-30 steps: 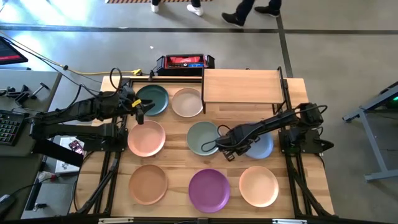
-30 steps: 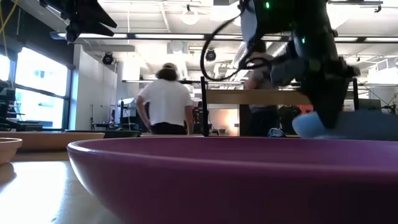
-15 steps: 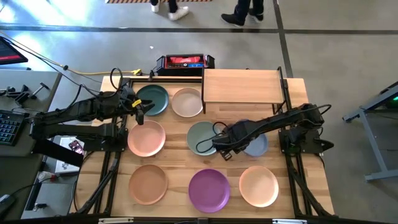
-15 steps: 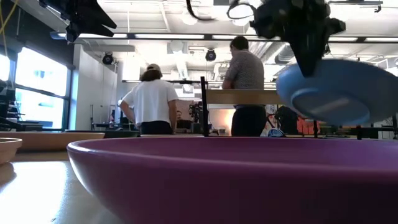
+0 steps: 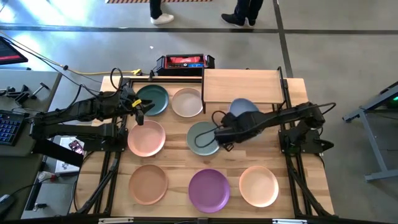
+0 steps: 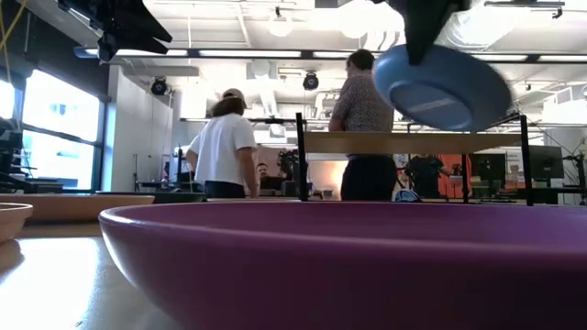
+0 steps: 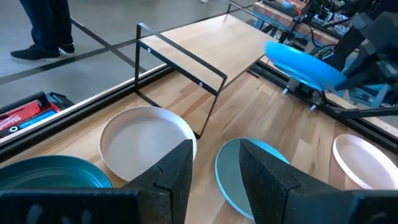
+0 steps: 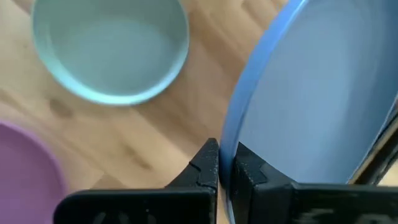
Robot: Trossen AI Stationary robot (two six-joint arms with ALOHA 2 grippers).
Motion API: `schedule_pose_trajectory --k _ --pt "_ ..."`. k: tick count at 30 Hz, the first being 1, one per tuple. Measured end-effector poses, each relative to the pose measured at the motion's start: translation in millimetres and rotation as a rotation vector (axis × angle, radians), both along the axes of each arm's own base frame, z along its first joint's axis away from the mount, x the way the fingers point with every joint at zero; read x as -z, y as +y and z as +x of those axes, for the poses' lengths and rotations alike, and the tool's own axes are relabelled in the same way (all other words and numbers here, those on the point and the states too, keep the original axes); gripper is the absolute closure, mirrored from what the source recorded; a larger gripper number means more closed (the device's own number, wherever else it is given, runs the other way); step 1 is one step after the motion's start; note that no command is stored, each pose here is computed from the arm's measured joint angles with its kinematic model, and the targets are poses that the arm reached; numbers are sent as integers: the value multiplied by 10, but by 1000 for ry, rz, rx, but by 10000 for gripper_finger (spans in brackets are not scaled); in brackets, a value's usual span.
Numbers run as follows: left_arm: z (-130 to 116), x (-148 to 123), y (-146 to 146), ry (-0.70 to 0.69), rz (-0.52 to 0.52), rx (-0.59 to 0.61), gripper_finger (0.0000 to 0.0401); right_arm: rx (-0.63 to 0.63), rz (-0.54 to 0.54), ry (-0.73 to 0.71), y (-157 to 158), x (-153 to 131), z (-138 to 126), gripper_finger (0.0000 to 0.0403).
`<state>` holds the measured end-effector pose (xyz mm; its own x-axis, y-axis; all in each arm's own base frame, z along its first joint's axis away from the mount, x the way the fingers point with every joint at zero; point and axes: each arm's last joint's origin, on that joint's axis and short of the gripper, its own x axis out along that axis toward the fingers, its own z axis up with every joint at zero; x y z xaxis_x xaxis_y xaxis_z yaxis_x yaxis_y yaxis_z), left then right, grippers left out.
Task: Place and stack plates onto a shelf
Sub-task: Put the blue plate on the shelf
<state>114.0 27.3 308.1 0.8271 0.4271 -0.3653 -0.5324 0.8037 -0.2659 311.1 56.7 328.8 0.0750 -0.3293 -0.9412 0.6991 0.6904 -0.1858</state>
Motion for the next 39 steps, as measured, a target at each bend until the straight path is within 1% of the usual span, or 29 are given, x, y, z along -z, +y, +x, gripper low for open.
schedule_pose_trajectory --k 7,11,15,20,25,31,34,36,39 --pt "0 -1 0 -1 0 0 279 -100 -97 65 -358 -20 45 403" --pt "0 -1 1 2 5 1 279 -134 -185 119 -618 -31 52 403" --pt "0 -1 1 7 17 2 279 -166 -211 185 -894 -35 36 403" --pt "-1 -1 3 7 18 -3 279 -187 -210 243 -1203 -66 -38 403" --pt "-1 -1 3 7 19 -4 279 -200 -212 256 -1434 -199 -210 403" --pt "-2 -1 4 8 20 -8 279 -186 -227 229 -1612 -412 -484 403" --pt "-4 -2 10 9 29 -29 279 -195 -225 231 -1688 -476 -590 403" --pt "-8 -3 16 11 38 -50 279 -211 -203 234 -1727 -476 -631 403" --pt "-12 -4 24 13 49 -79 279 -236 -171 267 -1756 -397 -656 403"
